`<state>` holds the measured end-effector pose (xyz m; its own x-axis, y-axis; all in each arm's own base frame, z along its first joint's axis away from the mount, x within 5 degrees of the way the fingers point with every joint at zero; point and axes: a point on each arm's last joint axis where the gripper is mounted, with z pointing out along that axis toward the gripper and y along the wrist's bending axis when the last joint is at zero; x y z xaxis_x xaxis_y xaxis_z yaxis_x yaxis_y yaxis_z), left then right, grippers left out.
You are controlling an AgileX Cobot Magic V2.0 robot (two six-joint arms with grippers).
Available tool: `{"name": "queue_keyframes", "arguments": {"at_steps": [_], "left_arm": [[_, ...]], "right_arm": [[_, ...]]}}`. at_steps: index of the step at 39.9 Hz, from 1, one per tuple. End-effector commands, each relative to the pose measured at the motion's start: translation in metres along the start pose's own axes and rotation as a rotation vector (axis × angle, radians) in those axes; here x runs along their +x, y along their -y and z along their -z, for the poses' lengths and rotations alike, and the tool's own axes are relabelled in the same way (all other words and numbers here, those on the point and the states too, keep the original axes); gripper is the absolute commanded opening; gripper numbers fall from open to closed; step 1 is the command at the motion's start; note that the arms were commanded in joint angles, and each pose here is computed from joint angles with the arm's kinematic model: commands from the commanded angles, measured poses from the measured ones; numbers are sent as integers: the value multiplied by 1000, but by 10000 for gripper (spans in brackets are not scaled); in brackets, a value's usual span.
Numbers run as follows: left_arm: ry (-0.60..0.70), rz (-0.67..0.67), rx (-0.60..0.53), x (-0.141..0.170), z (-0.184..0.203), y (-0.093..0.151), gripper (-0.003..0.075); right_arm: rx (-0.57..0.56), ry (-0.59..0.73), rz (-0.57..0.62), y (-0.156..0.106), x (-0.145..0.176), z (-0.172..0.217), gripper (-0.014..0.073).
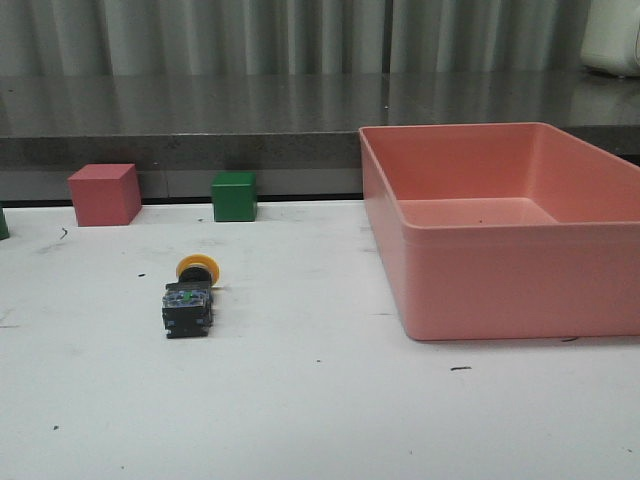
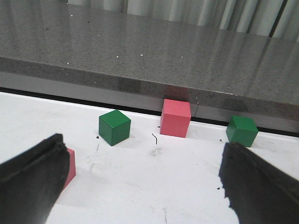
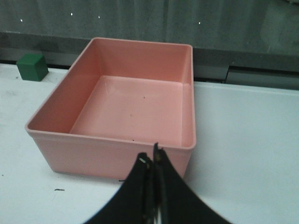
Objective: Place and stand button with both arms
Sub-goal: 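Withdraw the right gripper upward away from the button, then lower the left gripper over the button and close on its base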
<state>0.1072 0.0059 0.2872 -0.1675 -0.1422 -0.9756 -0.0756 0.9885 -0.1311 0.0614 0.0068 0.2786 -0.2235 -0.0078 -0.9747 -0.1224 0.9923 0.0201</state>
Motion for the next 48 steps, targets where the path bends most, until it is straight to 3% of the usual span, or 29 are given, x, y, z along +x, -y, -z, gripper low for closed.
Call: {"name": "queue_keyframes", "arguments": {"at_steps": [1, 10, 17, 24, 30, 37, 48], "left_arm": [[115, 6, 9, -19, 1, 2, 617], [133, 3, 16, -28, 1, 4, 617], [100, -22, 102, -61, -12, 20, 617], [-104, -68, 255, -72, -53, 57, 617], [-343, -140, 363, -61, -85, 96, 617], [-624, -208, 405, -40, -122, 133, 617], [-1000, -158, 386, -1, -178, 166, 616]], "right_arm": [[-17, 154, -14, -1, -14, 10, -68], [-20, 157, -22, -1, -14, 11, -68], [-20, 156, -22, -1, -14, 11, -68], [-20, 154, -22, -1, -14, 11, -68], [-20, 154, -22, -1, -14, 11, -68], [-20, 154, -22, -1, -14, 11, -68], [-20, 153, -22, -1, -14, 11, -68]]}}
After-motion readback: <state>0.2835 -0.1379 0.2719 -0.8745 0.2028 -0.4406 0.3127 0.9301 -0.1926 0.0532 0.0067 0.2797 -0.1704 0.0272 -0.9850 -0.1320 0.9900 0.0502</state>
